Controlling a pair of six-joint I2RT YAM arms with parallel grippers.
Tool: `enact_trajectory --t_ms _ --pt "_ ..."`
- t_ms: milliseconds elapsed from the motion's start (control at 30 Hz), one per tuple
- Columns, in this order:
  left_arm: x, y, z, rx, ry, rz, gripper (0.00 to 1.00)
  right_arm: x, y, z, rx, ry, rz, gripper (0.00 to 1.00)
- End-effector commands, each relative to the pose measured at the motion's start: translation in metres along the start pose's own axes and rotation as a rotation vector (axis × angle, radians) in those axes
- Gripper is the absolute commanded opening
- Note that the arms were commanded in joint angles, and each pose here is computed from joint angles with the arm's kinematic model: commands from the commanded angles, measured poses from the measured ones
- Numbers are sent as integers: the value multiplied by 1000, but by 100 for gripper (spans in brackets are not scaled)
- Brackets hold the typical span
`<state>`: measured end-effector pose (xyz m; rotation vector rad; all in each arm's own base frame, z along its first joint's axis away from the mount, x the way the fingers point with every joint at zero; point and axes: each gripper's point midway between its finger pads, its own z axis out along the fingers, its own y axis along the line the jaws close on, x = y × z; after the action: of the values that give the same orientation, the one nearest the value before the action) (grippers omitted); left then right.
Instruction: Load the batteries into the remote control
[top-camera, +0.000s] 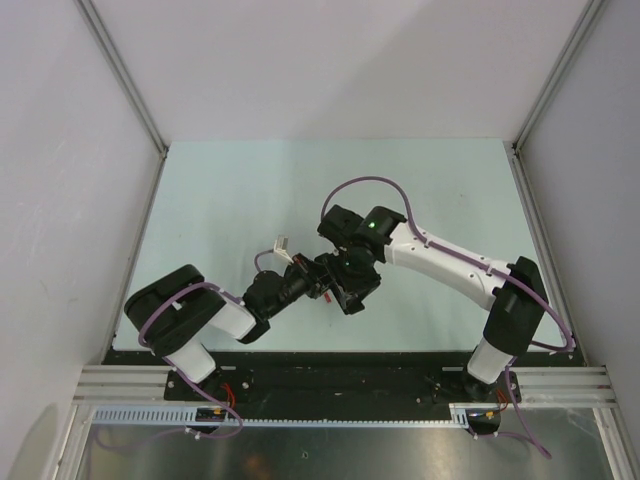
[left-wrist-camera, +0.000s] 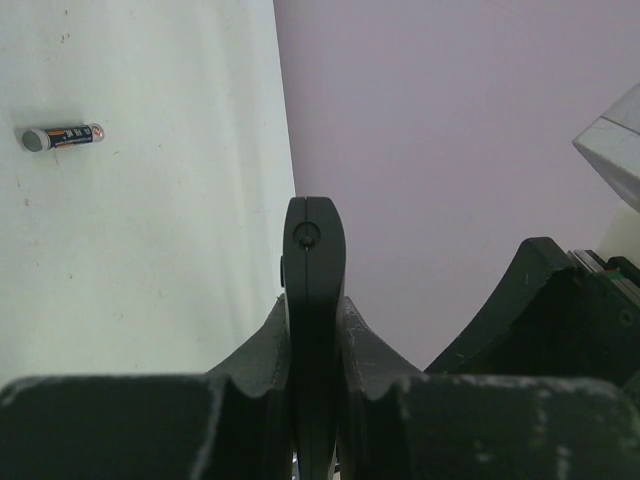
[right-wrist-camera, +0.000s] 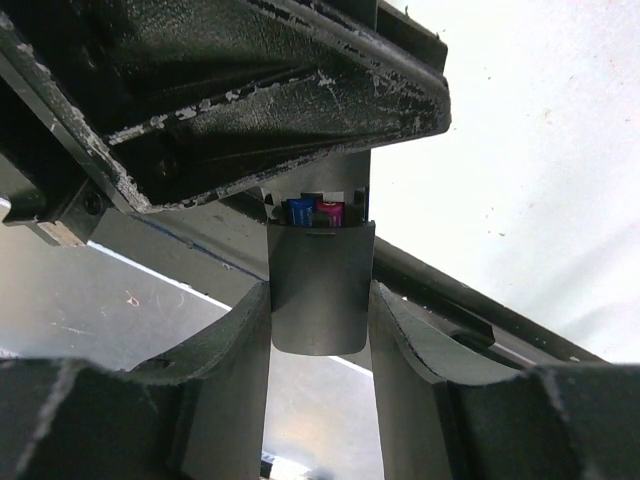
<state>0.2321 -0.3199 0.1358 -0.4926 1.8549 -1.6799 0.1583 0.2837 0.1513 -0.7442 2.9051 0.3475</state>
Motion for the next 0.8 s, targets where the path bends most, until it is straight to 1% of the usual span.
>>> enact_trajectory --t_ms 0,767 --pt "-16 -97 -18 386 -83 42 0 -15 7 -9 -34 -49 -14 0" --pt "-12 -106 -20 411 -68 39 0 -21 4 -1 -29 -53 4 0"
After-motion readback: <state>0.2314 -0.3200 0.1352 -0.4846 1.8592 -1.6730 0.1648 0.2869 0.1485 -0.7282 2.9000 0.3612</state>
